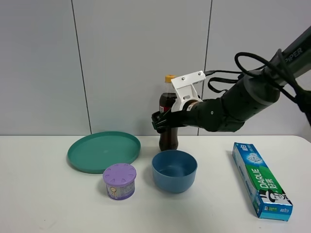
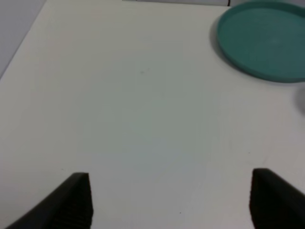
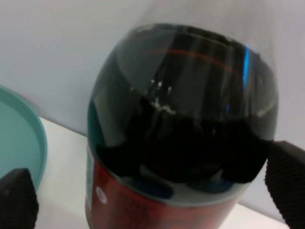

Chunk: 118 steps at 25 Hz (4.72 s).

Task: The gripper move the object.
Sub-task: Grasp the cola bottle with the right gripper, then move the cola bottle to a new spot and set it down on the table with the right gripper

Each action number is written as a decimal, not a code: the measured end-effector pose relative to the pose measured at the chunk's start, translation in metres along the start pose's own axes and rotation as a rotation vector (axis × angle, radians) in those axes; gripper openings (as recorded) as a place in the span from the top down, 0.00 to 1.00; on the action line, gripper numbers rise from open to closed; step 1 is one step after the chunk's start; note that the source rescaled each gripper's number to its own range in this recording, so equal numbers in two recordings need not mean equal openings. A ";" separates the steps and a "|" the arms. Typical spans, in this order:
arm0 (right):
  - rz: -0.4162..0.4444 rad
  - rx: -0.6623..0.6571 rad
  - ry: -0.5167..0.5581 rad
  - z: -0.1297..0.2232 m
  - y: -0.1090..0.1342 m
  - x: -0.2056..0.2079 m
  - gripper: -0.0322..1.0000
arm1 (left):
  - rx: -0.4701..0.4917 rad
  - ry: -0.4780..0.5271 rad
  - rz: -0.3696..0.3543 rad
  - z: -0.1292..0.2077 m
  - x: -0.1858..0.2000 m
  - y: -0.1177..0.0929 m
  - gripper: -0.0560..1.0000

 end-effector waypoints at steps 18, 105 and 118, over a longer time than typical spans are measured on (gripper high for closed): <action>0.023 -0.063 -0.073 0.005 0.001 -0.024 0.15 | 0.000 0.000 0.000 0.000 0.000 0.000 0.00; -0.644 -0.116 0.054 -0.025 0.287 0.029 0.97 | -0.003 0.000 0.000 0.000 0.000 0.000 0.00; -0.626 0.020 0.083 -0.016 0.283 0.025 0.97 | -0.003 0.000 0.000 0.000 0.000 0.000 0.00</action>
Point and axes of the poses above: a point on each arm's last joint axis where the gripper is mounted, x pointing back along that axis away from the gripper, y along the wrist's bending axis when the last joint is at zero, z = x × y, the point moved 1 cm from there along -x, pointing out along that axis toward the gripper, and after that the axes turned 12 degrees about -x, right-handed, at the moved point
